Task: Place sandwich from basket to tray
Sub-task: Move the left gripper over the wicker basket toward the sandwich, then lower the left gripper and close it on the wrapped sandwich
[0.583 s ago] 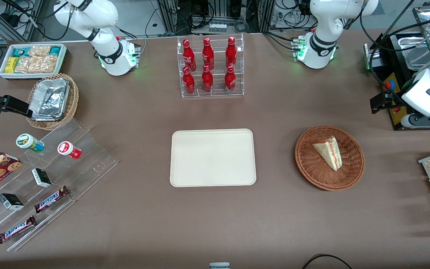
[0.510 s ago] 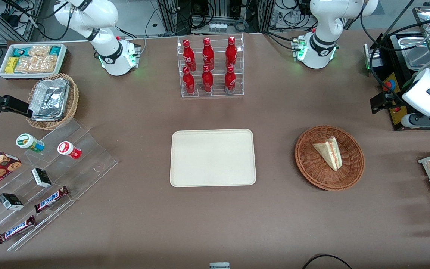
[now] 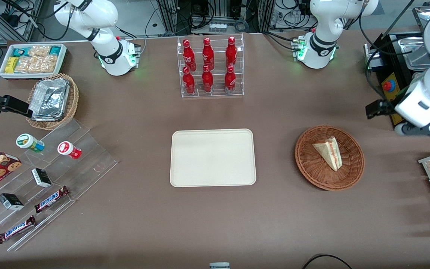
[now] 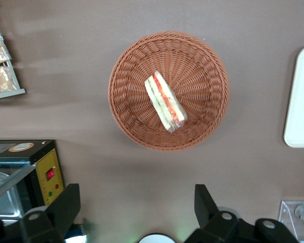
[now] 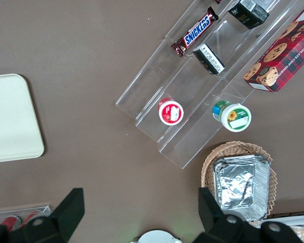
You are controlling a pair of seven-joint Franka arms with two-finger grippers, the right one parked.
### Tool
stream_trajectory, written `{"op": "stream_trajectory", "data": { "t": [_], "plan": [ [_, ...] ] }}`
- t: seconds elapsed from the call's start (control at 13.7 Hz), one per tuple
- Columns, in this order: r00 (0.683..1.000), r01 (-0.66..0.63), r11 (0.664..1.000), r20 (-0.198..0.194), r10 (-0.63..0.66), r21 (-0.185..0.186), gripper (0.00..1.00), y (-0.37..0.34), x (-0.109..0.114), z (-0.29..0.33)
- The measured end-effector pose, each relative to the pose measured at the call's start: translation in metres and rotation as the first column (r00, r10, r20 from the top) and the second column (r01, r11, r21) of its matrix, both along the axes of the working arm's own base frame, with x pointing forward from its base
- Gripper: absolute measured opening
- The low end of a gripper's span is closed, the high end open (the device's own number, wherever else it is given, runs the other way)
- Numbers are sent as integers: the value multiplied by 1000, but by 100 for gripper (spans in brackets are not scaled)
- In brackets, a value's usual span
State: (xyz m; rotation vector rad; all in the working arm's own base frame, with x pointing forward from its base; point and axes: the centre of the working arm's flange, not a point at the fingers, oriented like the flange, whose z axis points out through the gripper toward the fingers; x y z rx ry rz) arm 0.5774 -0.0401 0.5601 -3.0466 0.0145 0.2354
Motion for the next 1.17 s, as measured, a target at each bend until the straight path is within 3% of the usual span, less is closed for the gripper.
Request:
{"op": "stream_trajectory", "data": {
  "t": [0.15, 0.36, 0.58, 0.73, 1.02, 1.17],
  "plan": [
    [997, -79, 997, 18, 79, 10, 100, -1, 11, -32],
    [952, -302, 953, 65, 301, 17, 100, -4, 15, -84],
    [877, -466, 883, 108, 469, -50, 100, -9, 13, -130],
    [837, -524, 849, 138, 529, -73, 100, -12, 7, -162],
    [817, -542, 834, 170, 551, -100, 100, -11, -16, -219],
    [819, -543, 834, 161, 551, -93, 100, -10, -29, -241]
  ]
}}
